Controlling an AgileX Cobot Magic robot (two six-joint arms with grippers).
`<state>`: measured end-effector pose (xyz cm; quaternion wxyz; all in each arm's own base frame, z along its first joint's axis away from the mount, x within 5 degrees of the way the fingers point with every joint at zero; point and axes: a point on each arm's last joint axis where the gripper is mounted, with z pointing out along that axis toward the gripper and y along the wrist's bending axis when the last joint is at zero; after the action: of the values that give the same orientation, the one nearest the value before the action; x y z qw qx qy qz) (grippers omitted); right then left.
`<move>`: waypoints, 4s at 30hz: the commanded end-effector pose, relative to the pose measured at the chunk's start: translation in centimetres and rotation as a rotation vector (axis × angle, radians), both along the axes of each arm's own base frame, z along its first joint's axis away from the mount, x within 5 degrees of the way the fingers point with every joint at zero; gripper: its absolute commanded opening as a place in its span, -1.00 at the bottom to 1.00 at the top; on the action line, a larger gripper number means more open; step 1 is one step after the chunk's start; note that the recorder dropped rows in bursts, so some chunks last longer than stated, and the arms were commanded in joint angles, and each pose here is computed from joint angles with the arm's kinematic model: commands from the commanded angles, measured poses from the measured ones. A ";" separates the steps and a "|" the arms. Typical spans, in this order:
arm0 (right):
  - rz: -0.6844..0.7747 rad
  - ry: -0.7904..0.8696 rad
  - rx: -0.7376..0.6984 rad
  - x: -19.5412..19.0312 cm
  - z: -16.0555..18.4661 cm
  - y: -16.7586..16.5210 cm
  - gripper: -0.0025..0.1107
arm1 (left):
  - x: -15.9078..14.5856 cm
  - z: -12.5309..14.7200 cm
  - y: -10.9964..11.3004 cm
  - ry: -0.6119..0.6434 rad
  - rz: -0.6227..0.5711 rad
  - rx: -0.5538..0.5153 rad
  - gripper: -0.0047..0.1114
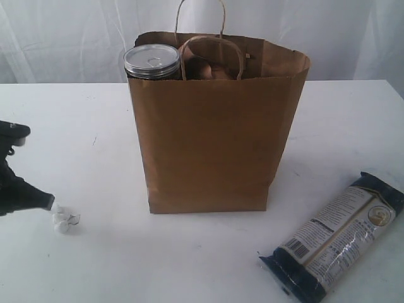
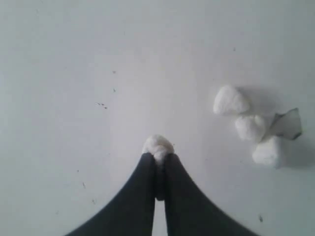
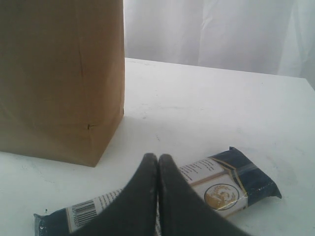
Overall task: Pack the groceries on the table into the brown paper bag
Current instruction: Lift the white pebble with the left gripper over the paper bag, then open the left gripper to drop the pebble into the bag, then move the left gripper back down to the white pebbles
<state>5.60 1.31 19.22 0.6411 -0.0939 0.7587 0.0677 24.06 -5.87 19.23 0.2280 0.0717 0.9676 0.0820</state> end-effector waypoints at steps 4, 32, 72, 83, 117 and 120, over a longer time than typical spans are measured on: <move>-0.010 0.000 0.002 0.0 -0.1 -0.1 -0.96 | -2.6 7.9 0.3 -0.255 -0.025 -0.157 -0.92; -0.010 0.000 0.002 0.0 -0.1 -0.1 -0.96 | -3.7 24.9 -8.4 -0.526 -0.820 -0.802 -0.92; -0.013 0.005 0.025 0.0 -0.1 -0.1 -0.96 | 2.7 21.7 -17.0 -0.391 -0.990 -0.741 0.14; -0.013 0.005 0.025 0.0 -0.1 -0.1 -0.96 | -0.8 25.8 -8.8 -0.422 -0.746 -0.401 0.14; -0.013 0.005 0.025 0.0 -0.1 -0.1 -0.96 | -11.1 17.6 2.0 -0.281 -0.203 -0.208 0.14; -0.013 0.005 0.025 0.0 -0.1 -0.1 -0.96 | -10.0 14.2 1.6 -0.221 -0.111 -0.258 0.11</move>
<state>5.60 1.31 19.22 0.6402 -0.0844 0.7598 0.0757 13.29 -3.99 36.15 0.3684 0.1336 0.9194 -0.0334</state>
